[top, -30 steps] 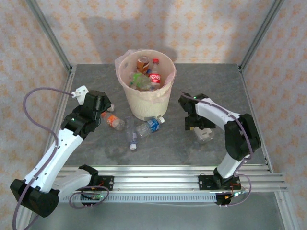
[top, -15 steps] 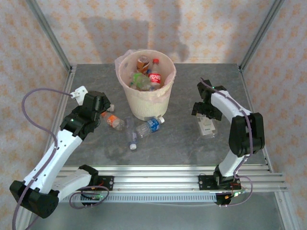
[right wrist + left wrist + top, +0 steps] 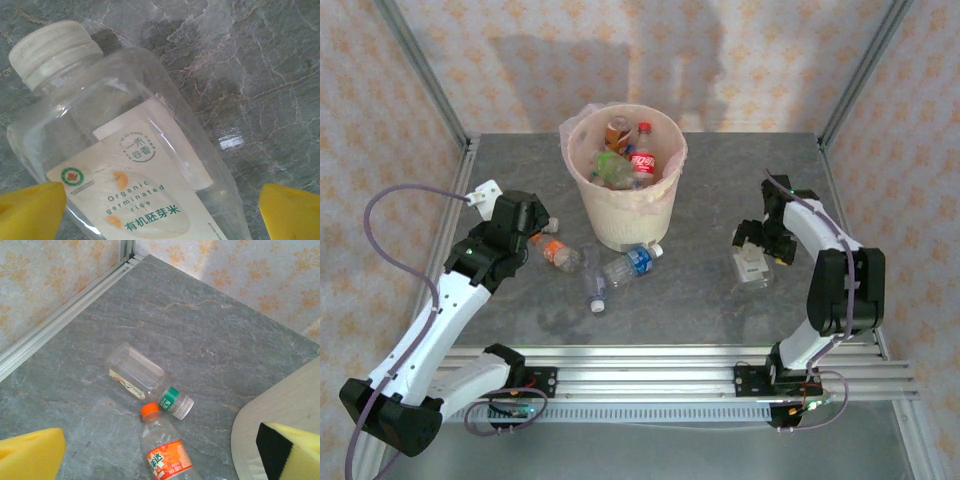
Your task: Put the plastic bottles in the bin
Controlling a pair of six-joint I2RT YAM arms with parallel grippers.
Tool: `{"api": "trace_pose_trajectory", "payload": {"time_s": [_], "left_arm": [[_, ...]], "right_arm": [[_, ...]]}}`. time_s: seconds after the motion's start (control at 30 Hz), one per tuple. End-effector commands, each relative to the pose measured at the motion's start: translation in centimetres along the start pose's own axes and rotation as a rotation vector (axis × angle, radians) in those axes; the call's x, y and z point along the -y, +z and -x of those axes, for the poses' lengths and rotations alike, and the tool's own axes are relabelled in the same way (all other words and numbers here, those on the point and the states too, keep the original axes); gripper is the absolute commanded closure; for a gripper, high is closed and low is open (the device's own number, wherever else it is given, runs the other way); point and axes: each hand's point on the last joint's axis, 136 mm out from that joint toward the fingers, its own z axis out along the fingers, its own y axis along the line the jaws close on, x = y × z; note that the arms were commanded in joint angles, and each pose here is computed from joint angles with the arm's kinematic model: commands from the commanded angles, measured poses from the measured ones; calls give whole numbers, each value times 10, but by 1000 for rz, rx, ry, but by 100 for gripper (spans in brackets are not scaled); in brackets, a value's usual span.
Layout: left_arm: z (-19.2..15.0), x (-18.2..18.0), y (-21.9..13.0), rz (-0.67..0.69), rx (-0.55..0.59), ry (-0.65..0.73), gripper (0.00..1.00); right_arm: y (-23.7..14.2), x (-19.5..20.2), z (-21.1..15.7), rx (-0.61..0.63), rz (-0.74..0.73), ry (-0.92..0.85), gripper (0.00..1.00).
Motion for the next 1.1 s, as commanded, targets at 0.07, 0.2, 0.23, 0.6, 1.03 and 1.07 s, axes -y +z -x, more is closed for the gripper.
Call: {"api": "trace_pose_trajectory", "payload": {"time_s": [0.07, 0.2, 0.23, 0.6, 1.03, 1.07], "left_arm": [[5, -14, -4, 44, 25, -8, 0], [6, -14, -5, 42, 26, -9, 0], [6, -14, -5, 42, 28, -10, 0], [4, -8, -2, 25, 16, -26, 0], [7, -12, -5, 30, 28, -27, 0], [7, -12, -5, 30, 27, -25, 0]], "right_arm": [[0, -23, -2, 8, 139, -13, 1], [5, -31, -8, -17, 192, -7, 1], [3, -31, -10, -15, 197, -5, 1], [5, -38, -28, -6, 84, -78, 1], [36, -38, -26, -42, -76, -91, 1], [38, -38, -26, -42, -78, -86, 1]]}}
